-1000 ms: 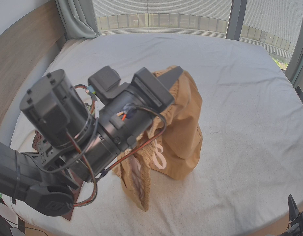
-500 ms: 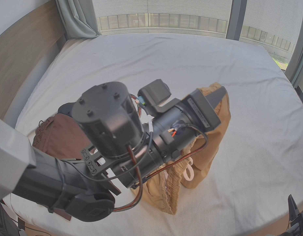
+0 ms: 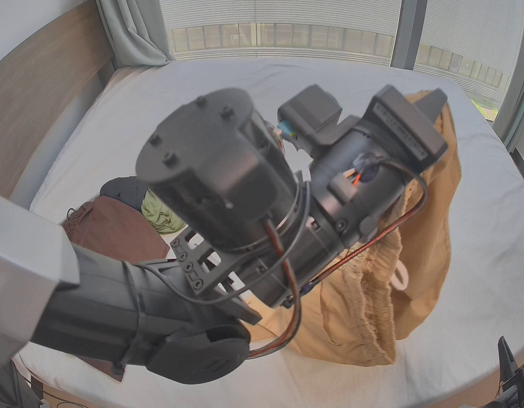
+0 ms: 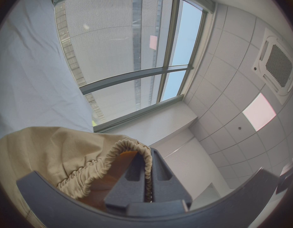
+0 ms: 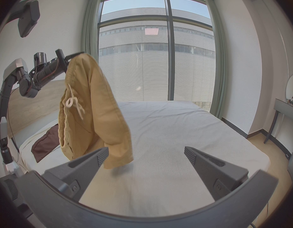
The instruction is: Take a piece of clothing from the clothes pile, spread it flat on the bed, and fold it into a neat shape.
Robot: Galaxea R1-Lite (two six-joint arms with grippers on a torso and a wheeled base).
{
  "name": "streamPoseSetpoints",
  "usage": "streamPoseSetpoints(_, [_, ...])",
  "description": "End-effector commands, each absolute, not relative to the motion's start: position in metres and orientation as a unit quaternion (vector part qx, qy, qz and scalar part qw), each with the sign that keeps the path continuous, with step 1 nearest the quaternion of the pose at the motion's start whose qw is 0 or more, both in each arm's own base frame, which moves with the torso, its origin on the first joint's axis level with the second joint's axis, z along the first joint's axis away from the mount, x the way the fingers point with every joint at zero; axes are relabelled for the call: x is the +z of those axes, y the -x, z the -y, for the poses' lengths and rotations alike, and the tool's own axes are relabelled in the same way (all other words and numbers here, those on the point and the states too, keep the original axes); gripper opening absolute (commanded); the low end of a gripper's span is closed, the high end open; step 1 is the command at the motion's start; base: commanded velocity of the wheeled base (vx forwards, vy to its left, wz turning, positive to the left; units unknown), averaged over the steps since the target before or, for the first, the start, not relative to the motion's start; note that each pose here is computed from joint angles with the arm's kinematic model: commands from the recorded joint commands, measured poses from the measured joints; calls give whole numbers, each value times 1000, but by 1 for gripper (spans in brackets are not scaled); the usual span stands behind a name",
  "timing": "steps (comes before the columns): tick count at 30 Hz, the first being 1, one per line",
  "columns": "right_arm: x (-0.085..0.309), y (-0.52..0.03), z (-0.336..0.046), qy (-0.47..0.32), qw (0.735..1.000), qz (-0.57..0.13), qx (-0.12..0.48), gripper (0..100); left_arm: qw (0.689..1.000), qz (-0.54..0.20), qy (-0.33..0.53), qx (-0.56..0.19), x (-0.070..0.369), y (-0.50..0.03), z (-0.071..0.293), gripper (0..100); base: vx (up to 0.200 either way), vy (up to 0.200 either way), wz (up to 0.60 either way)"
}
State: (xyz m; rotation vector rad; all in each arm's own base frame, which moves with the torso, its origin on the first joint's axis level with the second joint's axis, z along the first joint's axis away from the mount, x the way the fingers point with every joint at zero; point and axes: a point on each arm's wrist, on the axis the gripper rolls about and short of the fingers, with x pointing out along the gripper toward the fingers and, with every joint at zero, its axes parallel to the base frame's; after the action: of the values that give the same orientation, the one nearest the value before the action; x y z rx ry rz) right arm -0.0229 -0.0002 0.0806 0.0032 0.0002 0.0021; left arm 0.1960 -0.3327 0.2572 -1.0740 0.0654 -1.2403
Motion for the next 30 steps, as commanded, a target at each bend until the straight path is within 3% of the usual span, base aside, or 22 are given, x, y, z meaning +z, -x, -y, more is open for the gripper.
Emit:
streamPoseSetpoints(1, [75,23,0,-2,1000,-1,2,100,645,5,500,-578,285,-182,340,0,0,0,0])
streamPoseSetpoints(4, [75,23,0,-2,1000,-1,1,100,617,37,515,-593,304,-172,341,0,0,0,0])
streamPoseSetpoints(9, [75,23,0,-2,1000,-1,2,100,611,51,521,-594,310,-172,338,0,0,0,0])
streamPoseSetpoints(14, [75,23,0,-2,1000,-1,1,100,662,28,499,-558,290,-191,303,0,0,0,0])
streamPoseSetpoints(18, [75,23,0,-2,1000,-1,1,100,712,-29,465,-525,239,-208,278,0,0,0,0])
streamPoseSetpoints(25, [75,23,0,-2,1000,-1,1,100,754,-61,437,-486,179,-230,243,0,0,0,0])
streamPoseSetpoints(30, [75,23,0,-2,1000,-1,1,100,782,-79,426,-449,161,-239,222,0,0,0,0])
